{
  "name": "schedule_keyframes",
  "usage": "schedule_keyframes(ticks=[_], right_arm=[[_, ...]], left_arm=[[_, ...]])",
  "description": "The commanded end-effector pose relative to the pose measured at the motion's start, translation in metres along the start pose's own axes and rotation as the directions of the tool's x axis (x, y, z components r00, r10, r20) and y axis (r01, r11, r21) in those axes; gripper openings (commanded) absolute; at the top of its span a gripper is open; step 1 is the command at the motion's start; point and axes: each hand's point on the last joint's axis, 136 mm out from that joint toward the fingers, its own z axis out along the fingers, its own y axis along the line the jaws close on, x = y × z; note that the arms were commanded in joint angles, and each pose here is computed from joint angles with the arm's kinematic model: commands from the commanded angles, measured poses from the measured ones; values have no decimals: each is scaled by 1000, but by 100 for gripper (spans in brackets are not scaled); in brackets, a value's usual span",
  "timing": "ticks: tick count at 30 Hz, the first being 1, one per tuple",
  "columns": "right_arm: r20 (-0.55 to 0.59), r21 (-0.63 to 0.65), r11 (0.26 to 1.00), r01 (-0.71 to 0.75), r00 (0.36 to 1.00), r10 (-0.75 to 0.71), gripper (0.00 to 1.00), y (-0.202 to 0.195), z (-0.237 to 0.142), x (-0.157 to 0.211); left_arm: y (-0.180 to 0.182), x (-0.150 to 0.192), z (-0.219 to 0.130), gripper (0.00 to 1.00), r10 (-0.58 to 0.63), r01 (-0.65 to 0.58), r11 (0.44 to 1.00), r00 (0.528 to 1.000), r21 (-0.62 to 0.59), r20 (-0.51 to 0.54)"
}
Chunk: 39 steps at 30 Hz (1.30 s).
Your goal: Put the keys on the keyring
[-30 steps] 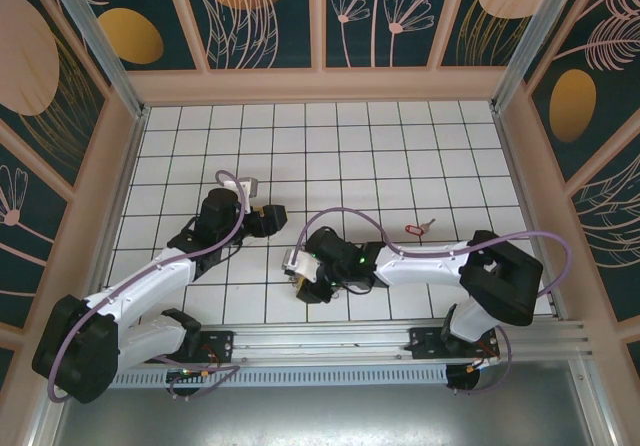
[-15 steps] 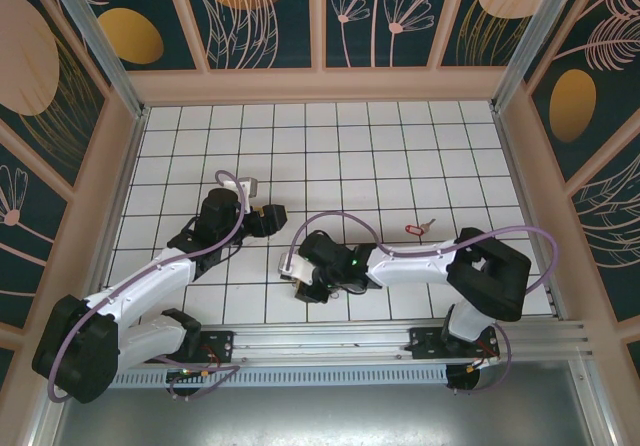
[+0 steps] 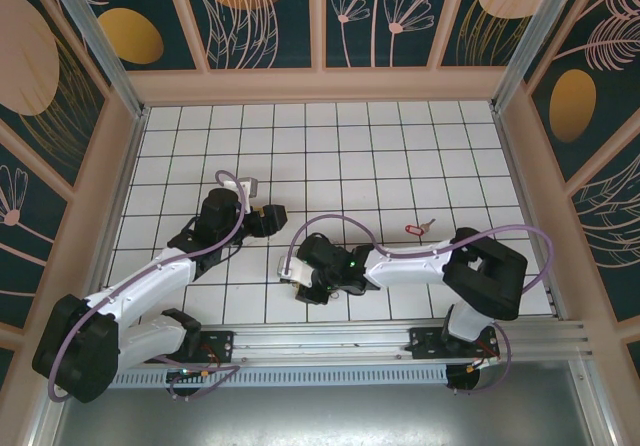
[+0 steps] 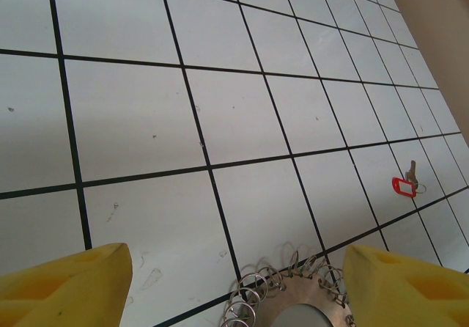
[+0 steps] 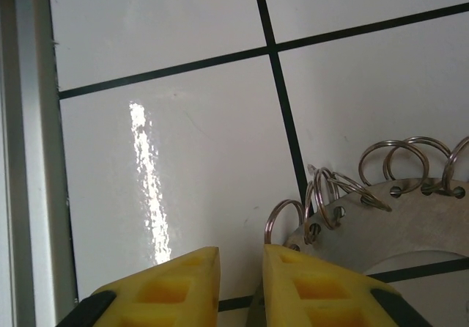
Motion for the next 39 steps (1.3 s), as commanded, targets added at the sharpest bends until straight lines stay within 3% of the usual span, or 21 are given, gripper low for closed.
schedule_keyframes(ticks=[1, 16, 28, 39], right_arm=[[8, 30, 999, 38, 999, -39, 24, -4, 3, -8], [10, 77, 997, 28, 1000, -29, 21, -16, 13, -15], [-2, 130, 991, 29, 1000, -29, 31, -25, 18, -13], [51, 191, 981, 39, 997, -50, 31, -28, 11, -26]], left_arm=[[-3, -8, 0, 76, -1, 1, 1000, 1000, -3, 22], [-5, -8, 3, 76, 17, -17, 1000, 1000, 8, 11], [-4, -8, 3, 76, 18, -18, 1000, 1000, 5, 13], [-3, -8, 4, 76, 15, -15, 1000, 1000, 2, 12]])
